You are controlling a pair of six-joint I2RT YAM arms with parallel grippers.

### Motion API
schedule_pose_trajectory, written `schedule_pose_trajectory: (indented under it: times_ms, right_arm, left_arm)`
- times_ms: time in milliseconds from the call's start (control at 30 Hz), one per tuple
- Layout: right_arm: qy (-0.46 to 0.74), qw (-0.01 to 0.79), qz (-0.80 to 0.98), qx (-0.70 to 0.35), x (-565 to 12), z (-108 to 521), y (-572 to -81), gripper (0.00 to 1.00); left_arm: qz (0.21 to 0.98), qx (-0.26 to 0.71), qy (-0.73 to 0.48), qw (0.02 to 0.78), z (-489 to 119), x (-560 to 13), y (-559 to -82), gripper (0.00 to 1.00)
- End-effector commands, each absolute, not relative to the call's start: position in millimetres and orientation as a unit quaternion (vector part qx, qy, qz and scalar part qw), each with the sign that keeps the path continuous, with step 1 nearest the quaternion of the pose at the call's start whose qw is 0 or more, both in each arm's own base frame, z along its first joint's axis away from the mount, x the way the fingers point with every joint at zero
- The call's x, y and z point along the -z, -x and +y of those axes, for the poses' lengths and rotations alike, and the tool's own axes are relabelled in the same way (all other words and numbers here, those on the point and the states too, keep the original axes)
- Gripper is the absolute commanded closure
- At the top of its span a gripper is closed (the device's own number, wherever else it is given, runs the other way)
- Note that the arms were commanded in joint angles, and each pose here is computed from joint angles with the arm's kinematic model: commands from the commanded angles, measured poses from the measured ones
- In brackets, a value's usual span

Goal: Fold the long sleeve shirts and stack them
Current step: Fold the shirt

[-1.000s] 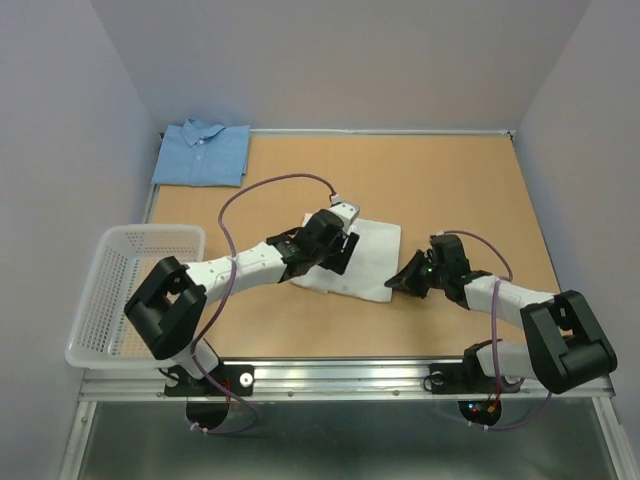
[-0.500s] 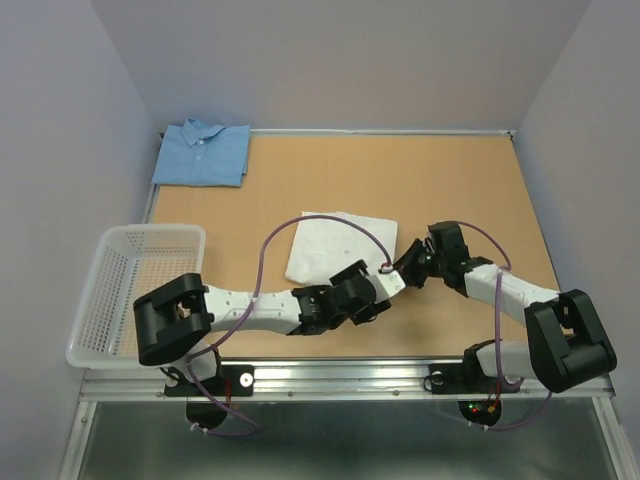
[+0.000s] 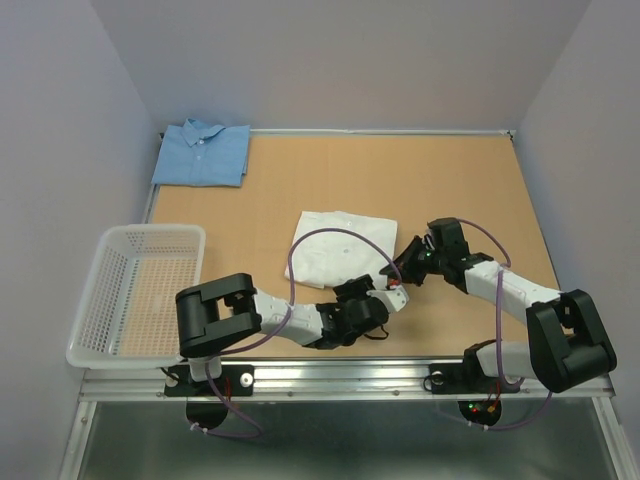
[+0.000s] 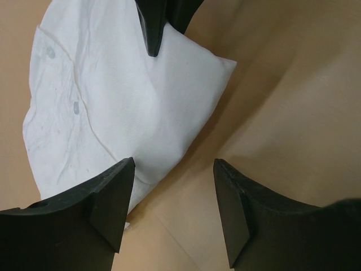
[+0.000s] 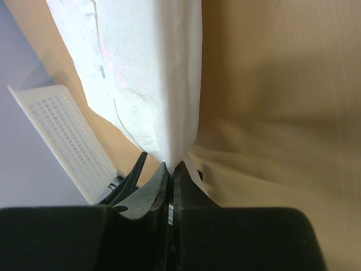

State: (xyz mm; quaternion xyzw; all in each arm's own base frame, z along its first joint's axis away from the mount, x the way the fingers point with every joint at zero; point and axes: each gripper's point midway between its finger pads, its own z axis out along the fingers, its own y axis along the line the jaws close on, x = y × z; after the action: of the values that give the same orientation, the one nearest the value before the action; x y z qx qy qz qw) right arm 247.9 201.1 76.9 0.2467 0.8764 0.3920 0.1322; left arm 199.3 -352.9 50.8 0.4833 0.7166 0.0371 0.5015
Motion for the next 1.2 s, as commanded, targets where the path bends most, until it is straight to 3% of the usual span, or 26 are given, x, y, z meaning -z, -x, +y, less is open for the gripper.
schedule_pose_trajectory:
  times_ms: [0, 133, 267, 367, 400, 467, 633, 733, 767, 900, 1067, 1167]
  right_arm:
    - [-0.238, 0.146, 0.865, -0.418, -103, 209, -257, 0.99]
    - [-0.239, 0.146, 0.862, -0.422, -106, 210, -257, 0.99]
    - [-0.24, 0.142, 0.862, -0.424, -106, 211, -256, 0.99]
    - [-0.242, 0.14, 0.86, -0.427, -108, 212, -256, 0.99]
    - [-0.241, 0.141, 0.86, -0.427, -108, 212, -256, 0.99]
    - [-0.243, 0.142, 0.859, -0.427, -109, 211, -256, 0.99]
    - [-0.251, 0.143, 0.857, -0.426, -109, 210, -256, 0.99]
    - [-0.254, 0.154, 0.856, -0.423, -111, 208, -260, 0.88]
    - [-0.258, 0.162, 0.855, -0.419, -113, 207, -264, 0.74]
    - [-0.276, 0.179, 0.853, -0.405, -113, 199, -274, 0.41]
    - [-0.299, 0.202, 0.849, -0.386, -111, 184, -287, 0.19]
    - [-0.313, 0.206, 0.846, -0.38, -108, 174, -291, 0.16]
  left_arm:
    - [0.718, -0.066, -0.412, 0.556, -357, -71, -217, 0.35]
    - [0.718, -0.058, -0.403, 0.564, -364, -74, -218, 0.43]
    - [0.719, -0.062, -0.387, 0.573, -366, -76, -222, 0.44]
    - [0.719, -0.064, -0.38, 0.579, -370, -78, -224, 0.52]
    - [0.719, -0.063, -0.38, 0.579, -371, -77, -224, 0.56]
    - [0.718, -0.061, -0.384, 0.577, -373, -75, -223, 0.9]
    - [0.723, -0.045, -0.38, 0.575, -372, -76, -221, 1.0]
    - [0.723, -0.045, -0.38, 0.575, -369, -77, -220, 1.0]
    - [0.728, -0.03, -0.376, 0.572, -371, -76, -217, 1.0]
    - [0.739, -0.019, -0.364, 0.567, -367, -74, -215, 1.0]
    - [0.749, -0.005, -0.352, 0.561, -363, -74, -211, 1.0]
    - [0.752, 0.004, -0.35, 0.558, -365, -74, -208, 1.0]
